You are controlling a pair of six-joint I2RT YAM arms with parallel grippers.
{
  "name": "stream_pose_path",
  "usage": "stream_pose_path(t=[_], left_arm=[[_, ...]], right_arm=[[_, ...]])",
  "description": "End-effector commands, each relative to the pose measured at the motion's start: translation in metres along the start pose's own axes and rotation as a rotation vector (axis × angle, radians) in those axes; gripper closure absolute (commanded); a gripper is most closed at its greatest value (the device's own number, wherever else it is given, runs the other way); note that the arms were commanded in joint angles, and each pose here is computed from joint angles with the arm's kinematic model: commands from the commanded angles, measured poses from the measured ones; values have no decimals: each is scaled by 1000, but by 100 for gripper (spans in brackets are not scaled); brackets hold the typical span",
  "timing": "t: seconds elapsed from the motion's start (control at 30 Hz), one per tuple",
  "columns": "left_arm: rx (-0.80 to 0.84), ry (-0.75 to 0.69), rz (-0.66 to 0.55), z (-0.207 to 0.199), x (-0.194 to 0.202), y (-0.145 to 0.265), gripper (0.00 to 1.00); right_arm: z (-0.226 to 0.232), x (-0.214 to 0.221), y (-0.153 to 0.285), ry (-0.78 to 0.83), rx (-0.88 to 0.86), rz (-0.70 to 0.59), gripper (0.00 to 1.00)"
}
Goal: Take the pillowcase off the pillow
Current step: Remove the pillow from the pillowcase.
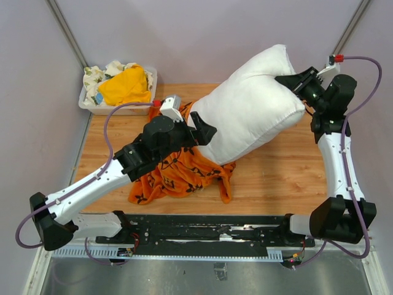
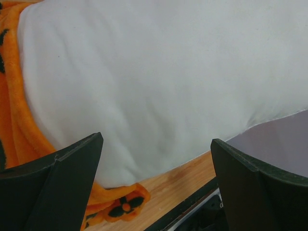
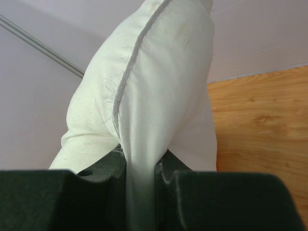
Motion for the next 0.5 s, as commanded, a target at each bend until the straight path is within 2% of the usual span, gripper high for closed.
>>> stream_pose_path(t=[0.0,0.17,0.3,0.37,0.47], left_arm=[[49,0,-5,-14,-7,-6,1],[86,4,-13,-19,-9,-2,1],[131,-21,-19,-29,-15,2,1],[165,-77,-13,-34,-17,5,1],[336,-227,-18,-47,-13,15,1]], right_arm=[[55,-26,10,267,-21,-78,99],[114,-61,33,430,-36,-176,99],[136,-79,48,487,-41,-230,99],[140,-83,51,503,-35,-245,99],[135,-75,42,493,-36,-215,99]])
Point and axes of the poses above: each gripper's point midway between its finger pads, its own y axis back along the fingers, its own z axis along the line the jaws close on, x = y × z, the point moved 3 cm from there along y, back along the fingers, and after that the axes turned 8 degrees about y, right-handed, at the moved point
